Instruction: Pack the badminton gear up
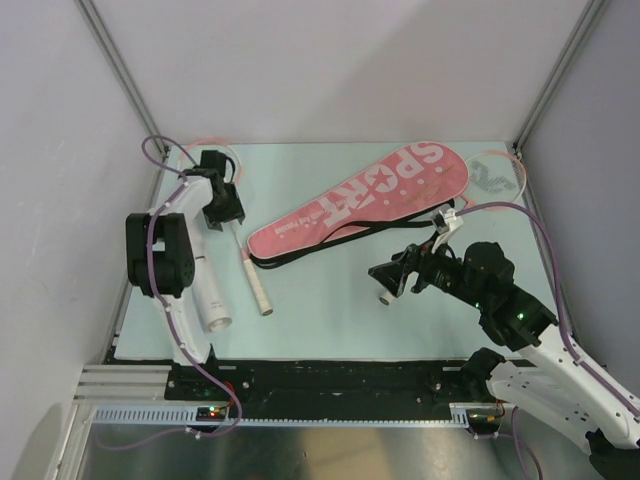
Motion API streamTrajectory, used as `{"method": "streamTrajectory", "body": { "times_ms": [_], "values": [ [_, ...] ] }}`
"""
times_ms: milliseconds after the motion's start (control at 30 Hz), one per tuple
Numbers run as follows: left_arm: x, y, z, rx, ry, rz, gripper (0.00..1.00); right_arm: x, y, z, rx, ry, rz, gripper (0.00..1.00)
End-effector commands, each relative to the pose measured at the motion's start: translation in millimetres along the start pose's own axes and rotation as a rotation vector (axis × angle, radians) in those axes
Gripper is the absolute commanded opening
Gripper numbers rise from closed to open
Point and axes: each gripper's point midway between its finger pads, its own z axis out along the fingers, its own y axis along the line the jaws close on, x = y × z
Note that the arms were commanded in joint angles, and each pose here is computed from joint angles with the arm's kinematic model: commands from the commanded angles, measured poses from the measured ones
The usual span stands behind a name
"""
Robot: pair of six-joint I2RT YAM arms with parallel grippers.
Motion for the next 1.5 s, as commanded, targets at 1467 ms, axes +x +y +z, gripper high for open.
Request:
{"method": "streamTrajectory", "body": {
  "times_ms": [1467],
  "values": [
    [-0.7,-21.2,21.0,0.018,-0.01,-0.175,0.4,-19.5,-1.8,-9.3,0.015,-0.072,-0.108,0.91]
  ]
}}
